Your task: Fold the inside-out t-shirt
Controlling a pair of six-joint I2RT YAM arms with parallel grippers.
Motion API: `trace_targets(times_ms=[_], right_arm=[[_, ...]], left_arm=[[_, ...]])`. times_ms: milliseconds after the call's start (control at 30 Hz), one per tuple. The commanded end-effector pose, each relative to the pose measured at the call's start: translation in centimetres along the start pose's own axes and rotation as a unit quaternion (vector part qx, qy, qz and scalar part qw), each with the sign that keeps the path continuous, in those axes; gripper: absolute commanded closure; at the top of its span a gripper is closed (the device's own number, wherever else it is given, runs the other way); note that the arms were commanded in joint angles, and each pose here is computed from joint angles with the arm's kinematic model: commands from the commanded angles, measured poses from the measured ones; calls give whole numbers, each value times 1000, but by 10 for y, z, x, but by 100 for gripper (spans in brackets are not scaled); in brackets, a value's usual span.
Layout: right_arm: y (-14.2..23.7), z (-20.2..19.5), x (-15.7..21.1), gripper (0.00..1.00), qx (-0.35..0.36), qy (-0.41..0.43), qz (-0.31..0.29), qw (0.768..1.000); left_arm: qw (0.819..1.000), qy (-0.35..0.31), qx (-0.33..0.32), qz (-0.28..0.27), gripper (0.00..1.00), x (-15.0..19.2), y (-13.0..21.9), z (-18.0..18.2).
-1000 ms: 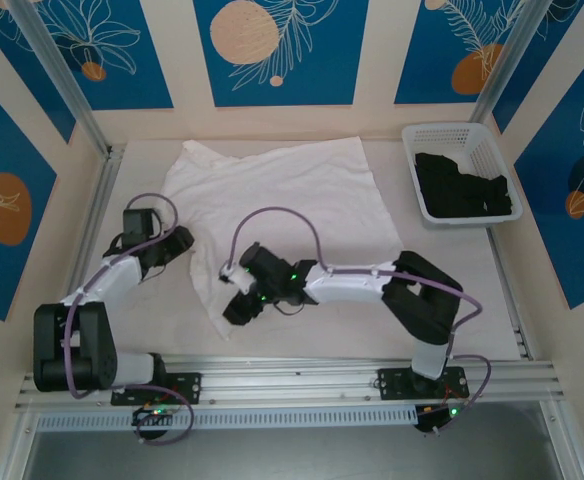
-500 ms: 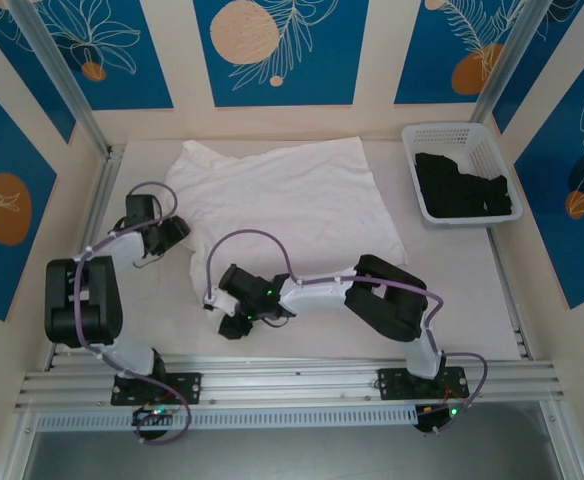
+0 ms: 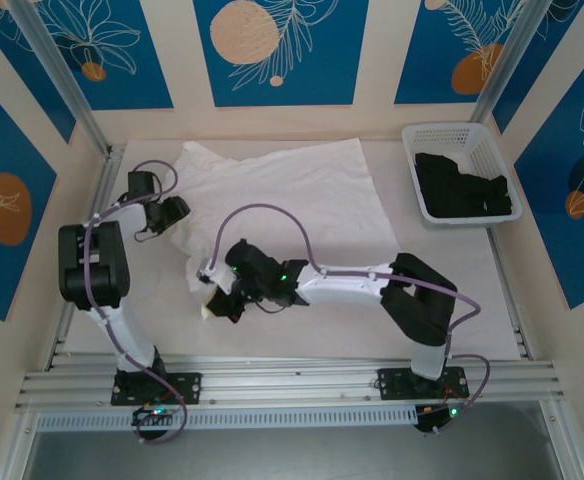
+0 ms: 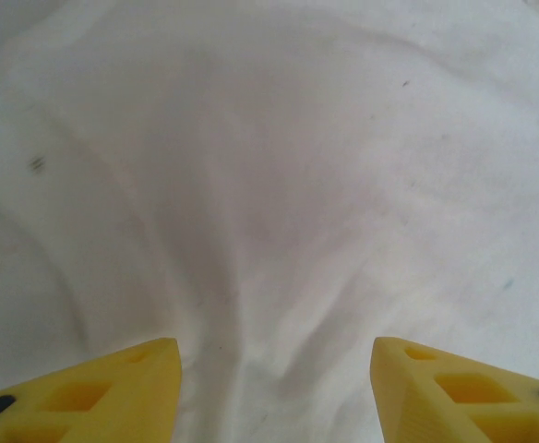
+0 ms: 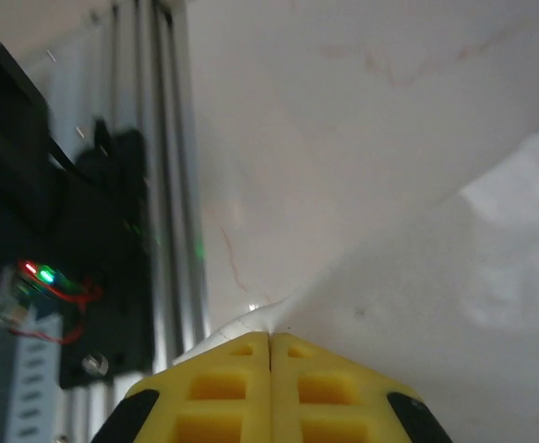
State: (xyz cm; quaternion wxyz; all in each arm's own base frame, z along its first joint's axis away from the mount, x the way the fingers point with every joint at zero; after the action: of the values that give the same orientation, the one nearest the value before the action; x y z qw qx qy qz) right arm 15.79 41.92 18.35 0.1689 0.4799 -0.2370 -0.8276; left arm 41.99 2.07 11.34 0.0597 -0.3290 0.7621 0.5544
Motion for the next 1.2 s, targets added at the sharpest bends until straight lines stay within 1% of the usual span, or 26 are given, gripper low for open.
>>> trace_targets(times_ms=[0, 200, 433, 567, 767, 867, 933, 1067, 1167], right_arm=[[10, 8, -4, 100, -46, -23, -15, 999], [24, 8, -5, 100, -67, -48, -35, 996], [46, 11, 0, 100, -85, -59, -62, 993], [43, 10, 5, 100, -89, -66, -57, 992], [29, 4, 9, 100, -92, -102, -52, 989], [30, 1, 10, 100, -96, -121, -62, 986], [40, 1, 4, 100, -106, -130, -78, 983], [64, 5, -12, 100, -106, -133, -114, 979], [75, 3, -20, 100, -105, -153, -131, 974]], left_arm=[[1000, -1, 8, 30, 44, 0, -11, 4], [998, 10, -6, 67, 44, 1, -29, 17], [996, 18, -21, 81, 44, -4, -32, 31], [996, 14, -23, 81, 43, -7, -32, 32], [997, 5, -20, 76, 42, -10, -24, 29], [997, -2, -25, 69, 42, -14, -20, 27], [997, -7, -30, 66, 41, -17, -18, 27], [997, -10, -34, 65, 41, -20, -19, 28], [997, -13, -31, 65, 41, -22, -18, 26]])
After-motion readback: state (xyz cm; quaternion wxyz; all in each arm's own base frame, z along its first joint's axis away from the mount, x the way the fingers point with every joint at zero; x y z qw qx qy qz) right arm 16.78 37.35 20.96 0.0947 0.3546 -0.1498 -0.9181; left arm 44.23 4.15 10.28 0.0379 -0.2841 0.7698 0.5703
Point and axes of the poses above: each hand's point on the last joint's axis, 136 mm out from that joint toward the fingers, its own y axis back along the fingers, its own z axis along the line the jaws close on, x = y × z, the point moved 8 cm from there along y, back along the fingers, and after that the axes turned 6 degrees about -y, right-handed, at the moved point
